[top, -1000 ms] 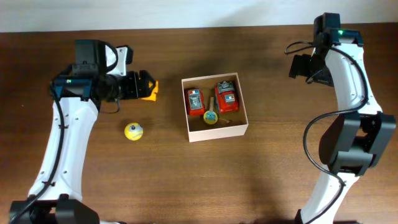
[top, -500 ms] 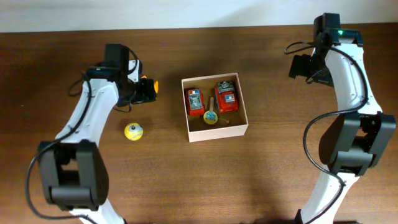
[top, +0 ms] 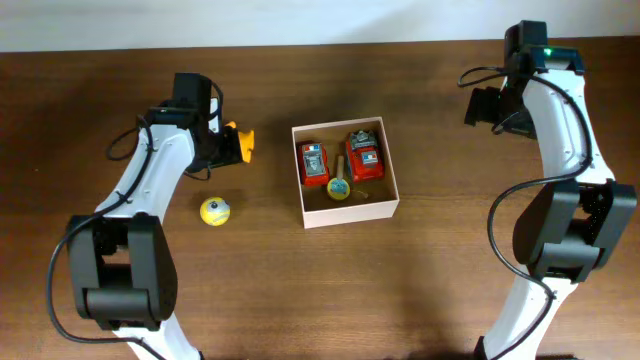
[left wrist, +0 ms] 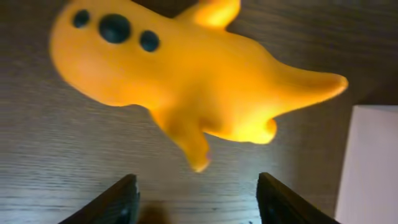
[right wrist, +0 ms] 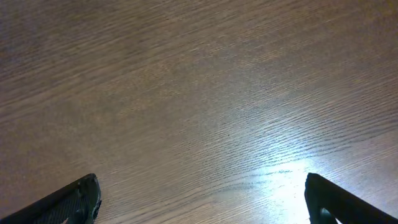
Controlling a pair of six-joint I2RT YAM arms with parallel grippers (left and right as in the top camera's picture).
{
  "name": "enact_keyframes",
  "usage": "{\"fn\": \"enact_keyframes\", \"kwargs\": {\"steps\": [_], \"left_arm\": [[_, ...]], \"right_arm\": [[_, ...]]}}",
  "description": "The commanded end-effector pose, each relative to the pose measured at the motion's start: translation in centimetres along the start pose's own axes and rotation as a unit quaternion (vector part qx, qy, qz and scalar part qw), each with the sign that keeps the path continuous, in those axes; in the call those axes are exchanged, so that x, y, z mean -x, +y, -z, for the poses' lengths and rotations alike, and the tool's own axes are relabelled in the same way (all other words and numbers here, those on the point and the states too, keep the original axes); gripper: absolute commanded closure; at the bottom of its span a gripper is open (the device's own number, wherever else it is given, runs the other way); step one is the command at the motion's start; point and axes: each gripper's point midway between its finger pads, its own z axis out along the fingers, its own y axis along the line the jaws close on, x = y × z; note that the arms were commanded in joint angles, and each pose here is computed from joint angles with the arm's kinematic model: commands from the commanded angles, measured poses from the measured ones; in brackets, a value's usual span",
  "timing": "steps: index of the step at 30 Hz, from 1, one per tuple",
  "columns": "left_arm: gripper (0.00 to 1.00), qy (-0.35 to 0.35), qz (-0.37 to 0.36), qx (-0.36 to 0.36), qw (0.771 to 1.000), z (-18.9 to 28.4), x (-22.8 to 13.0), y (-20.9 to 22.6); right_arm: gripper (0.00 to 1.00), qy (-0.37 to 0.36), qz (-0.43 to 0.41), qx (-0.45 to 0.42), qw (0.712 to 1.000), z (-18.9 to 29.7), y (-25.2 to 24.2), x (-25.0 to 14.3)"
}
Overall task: Pack container
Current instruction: 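Reach the left gripper to the orange rubber toy, then grasp the orange rubber toy with the left gripper and lift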
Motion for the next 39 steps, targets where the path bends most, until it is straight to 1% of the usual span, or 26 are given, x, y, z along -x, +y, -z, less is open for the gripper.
{"fn": "enact_keyframes", "kwargs": {"steps": [1, 4, 10, 13, 18, 24, 26, 28, 30, 31, 35, 39], "left_arm": [[0.39, -0.023, 0.007, 0.034, 0.999, 0.3, 1.2, 1.1], [0.39, -0.039, 0.007, 0.042, 0.998, 0.4, 2.0, 1.4], [0.41, -0.065, 0.007, 0.036, 0.997, 0.4, 3.3, 1.1], [0.44, -0.059, 0.007, 0.038, 0.998, -0.3, 3.1, 1.1], [0.45, -0.026, 0.011, 0.039, 0.999, -2.2, 1.8, 1.3], [0.45, -0.024, 0.012, 0.04, 0.999, -2.4, 1.7, 1.3], [0.56, -0.024, 0.012, 0.04, 0.999, -2.4, 1.7, 1.3], [0.61, -0.025, 0.012, 0.04, 0.999, -2.4, 1.7, 1.3], [0.7, -0.025, 0.012, 0.04, 0.999, -2.4, 1.8, 1.3], [0.73, -0.025, 0.012, 0.04, 0.999, -2.4, 1.8, 1.3], [0.75, -0.024, 0.021, 0.035, 0.999, -2.5, 1.7, 1.2], [0.83, -0.025, 0.047, 0.035, 0.998, -2.5, 1.7, 1.1]], "right_arm": [[0.01, -0.001, 0.001, -0.003, 1.0, 0.0, -0.1, 0.0], [0.01, -0.001, 0.001, -0.003, 1.0, 0.0, -0.1, 0.0], [0.0, -0.001, 0.001, -0.003, 1.0, 0.0, -0.1, 0.0], [0.01, -0.001, 0.001, -0.003, 1.0, 0.0, -0.1, 0.0], [0.02, -0.001, 0.001, -0.003, 1.0, 0.0, -0.1, 0.0], [0.01, -0.001, 0.001, -0.003, 1.0, 0.0, -0.1, 0.0], [0.01, -0.001, 0.001, -0.003, 1.0, 0.0, -0.1, 0.0], [0.01, -0.001, 0.001, -0.003, 1.0, 0.0, -0.1, 0.0], [0.01, -0.001, 0.001, -0.003, 1.0, 0.0, -0.1, 0.0], [0.01, -0.001, 0.001, -0.003, 1.0, 0.0, -0.1, 0.0], [0.01, -0.001, 0.001, -0.003, 1.0, 0.0, -0.1, 0.0], [0.01, -0.001, 0.001, -0.003, 1.0, 0.0, -0.1, 0.0]]}}
